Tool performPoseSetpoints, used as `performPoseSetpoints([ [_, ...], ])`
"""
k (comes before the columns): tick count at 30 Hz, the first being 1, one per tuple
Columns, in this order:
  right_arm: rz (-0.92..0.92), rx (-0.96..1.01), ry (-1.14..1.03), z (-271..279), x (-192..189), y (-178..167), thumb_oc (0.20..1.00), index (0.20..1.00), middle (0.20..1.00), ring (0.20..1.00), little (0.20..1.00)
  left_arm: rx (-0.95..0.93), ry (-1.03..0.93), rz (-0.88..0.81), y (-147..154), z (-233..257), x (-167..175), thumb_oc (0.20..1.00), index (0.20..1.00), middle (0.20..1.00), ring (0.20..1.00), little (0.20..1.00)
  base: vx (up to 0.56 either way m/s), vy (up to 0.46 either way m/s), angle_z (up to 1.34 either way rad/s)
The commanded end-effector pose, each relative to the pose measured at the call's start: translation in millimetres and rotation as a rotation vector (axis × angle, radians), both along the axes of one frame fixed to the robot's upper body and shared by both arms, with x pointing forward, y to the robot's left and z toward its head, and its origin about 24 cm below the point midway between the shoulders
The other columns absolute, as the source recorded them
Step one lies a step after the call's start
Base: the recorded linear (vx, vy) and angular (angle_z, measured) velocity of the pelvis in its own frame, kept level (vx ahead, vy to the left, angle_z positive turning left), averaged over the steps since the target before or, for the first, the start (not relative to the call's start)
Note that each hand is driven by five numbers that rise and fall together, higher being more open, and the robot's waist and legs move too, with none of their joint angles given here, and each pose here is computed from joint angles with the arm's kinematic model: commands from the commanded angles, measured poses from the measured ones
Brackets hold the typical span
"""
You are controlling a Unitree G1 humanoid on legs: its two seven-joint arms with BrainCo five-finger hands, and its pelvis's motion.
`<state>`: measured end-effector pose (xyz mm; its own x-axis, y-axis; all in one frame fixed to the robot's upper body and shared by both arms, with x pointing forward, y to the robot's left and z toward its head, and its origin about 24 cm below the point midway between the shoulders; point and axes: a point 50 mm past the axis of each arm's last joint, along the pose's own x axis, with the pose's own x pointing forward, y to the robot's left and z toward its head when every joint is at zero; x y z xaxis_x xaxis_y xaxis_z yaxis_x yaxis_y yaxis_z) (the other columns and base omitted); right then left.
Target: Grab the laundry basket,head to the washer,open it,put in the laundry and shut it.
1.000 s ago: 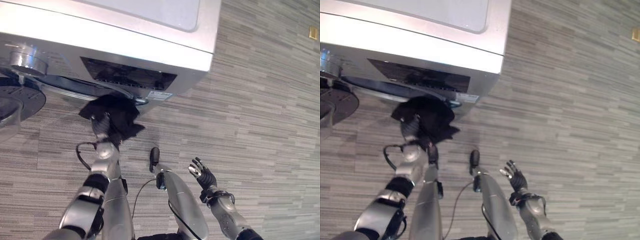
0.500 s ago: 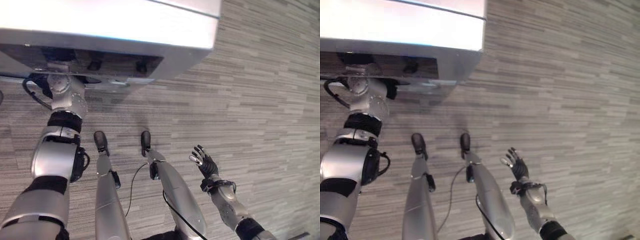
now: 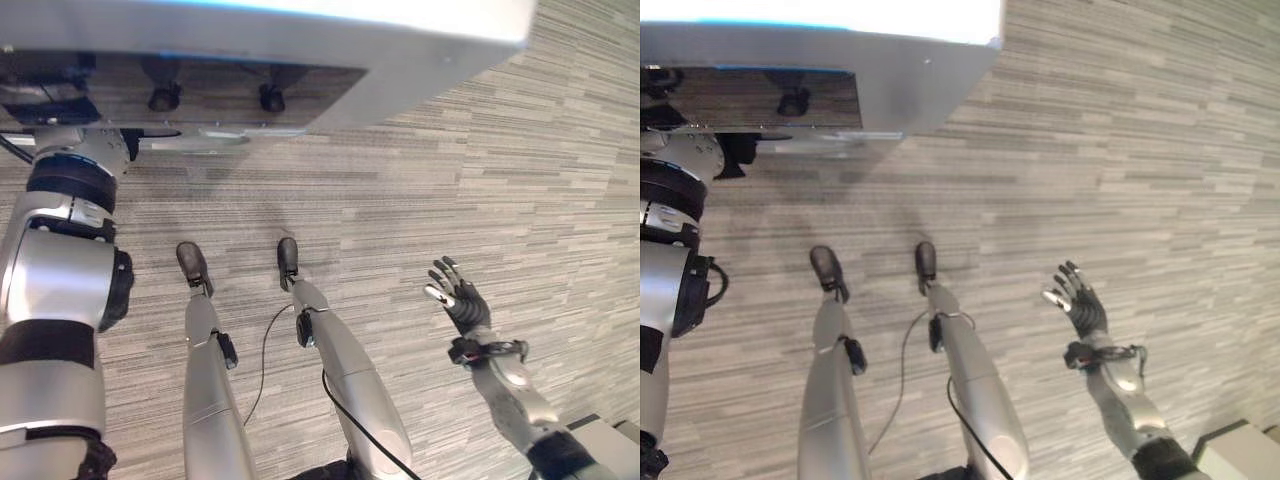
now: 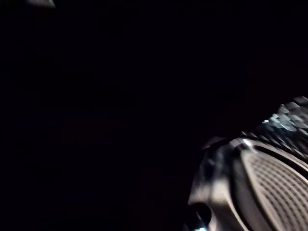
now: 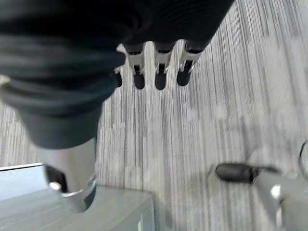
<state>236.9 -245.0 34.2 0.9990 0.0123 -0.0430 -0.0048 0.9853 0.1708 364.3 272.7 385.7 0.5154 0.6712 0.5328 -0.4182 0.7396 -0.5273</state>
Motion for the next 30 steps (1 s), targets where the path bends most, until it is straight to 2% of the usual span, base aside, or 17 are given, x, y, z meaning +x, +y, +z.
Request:
performPoseSetpoints([
  [1,-0.035,-0.004,0.067,-10,-20,-21,1.000,1.000,1.000,1.000,1.000,0.167,-0.907,-0.223,-86,162,-146,0.200,0.200,0.200,0.200,0.200,0.02,0.000,0.05],
  [2,-0.037,-0.005,0.071,-11,-22,-22,1.000,1.000,1.000,1.000,1.000,0.163,-0.905,-0.219,-87,159,-145,0.200,0.200,0.200,0.200,0.200,0.02,0.000,0.05],
  [4,-0.018,-0.014,0.090,-12,-24,-23,1.000,1.000,1.000,1.000,1.000,0.179,-0.996,-0.386,-113,150,-148,0.200,0.200,0.200,0.200,0.200,0.00,-0.008,0.05],
  [9,0.038,-0.025,0.110,-13,-23,-15,1.000,1.000,1.000,1.000,1.000,0.081,-0.946,-0.538,-116,131,-123,0.200,0.200,0.200,0.200,0.200,0.00,0.004,0.03],
  [10,0.063,-0.032,0.109,-10,-19,-12,1.000,1.000,1.000,1.000,1.000,0.053,-0.768,-0.583,-118,127,-91,0.479,0.479,0.479,0.479,0.479,0.00,0.000,0.00],
  [11,0.062,-0.045,0.108,-7,-18,-15,1.000,1.000,1.000,1.000,1.000,0.102,-0.642,-0.536,-113,124,-74,0.721,0.721,0.721,0.721,0.721,-0.02,0.059,-0.03],
  [12,0.071,-0.071,0.092,1,-15,-20,1.000,1.000,1.000,1.000,1.000,0.363,-0.325,-0.319,-87,128,-50,1.000,1.000,1.000,1.000,1.000,-0.02,0.071,-0.06],
  [15,0.070,-0.116,0.105,5,-11,-30,1.000,1.000,1.000,1.000,1.000,0.645,0.144,0.019,-37,106,-26,1.000,1.000,1.000,1.000,1.000,-0.04,0.072,-0.27],
  [17,0.078,-0.128,0.119,3,-9,-33,1.000,1.000,1.000,1.000,1.000,0.891,0.392,0.365,-18,102,-27,1.000,1.000,1.000,1.000,1.000,-0.04,0.048,-0.25],
  [18,0.079,-0.126,0.118,3,-9,-32,1.000,1.000,1.000,1.000,1.000,0.894,0.391,0.368,-18,103,-27,1.000,1.000,1.000,1.000,1.000,-0.03,0.024,-0.14],
  [20,0.096,-0.136,0.112,5,-7,-33,1.000,1.000,1.000,1.000,1.000,1.102,0.595,0.646,-10,92,-22,1.000,1.000,1.000,1.000,1.000,-0.04,0.022,-0.02],
  [21,0.109,-0.156,0.090,11,-6,-34,1.000,1.000,1.000,1.000,1.000,1.358,0.732,0.838,-21,81,-11,1.000,1.000,1.000,1.000,1.000,-0.05,0.014,0.05],
  [22,0.116,-0.166,0.074,15,-6,-35,1.000,1.000,1.000,1.000,1.000,1.475,0.813,0.914,-22,72,-4,1.000,1.000,1.000,1.000,1.000,-0.04,0.003,0.06],
  [25,0.118,-0.190,0.058,21,-3,-38,1.000,1.000,1.000,1.000,1.000,1.724,0.908,0.981,-39,52,12,1.000,1.000,1.000,1.000,1.000,0.00,0.000,0.00],
  [27,0.123,-0.212,0.071,21,-3,-40,1.000,1.000,1.000,1.000,1.000,1.866,0.989,0.942,-46,29,25,1.000,1.000,1.000,1.000,1.000,0.00,0.000,0.00],
  [30,0.139,-0.207,0.098,15,-5,-40,1.000,1.000,1.000,1.000,1.000,1.920,0.857,0.889,-70,23,28,1.000,1.000,1.000,1.000,1.000,-0.01,-0.010,0.02],
])
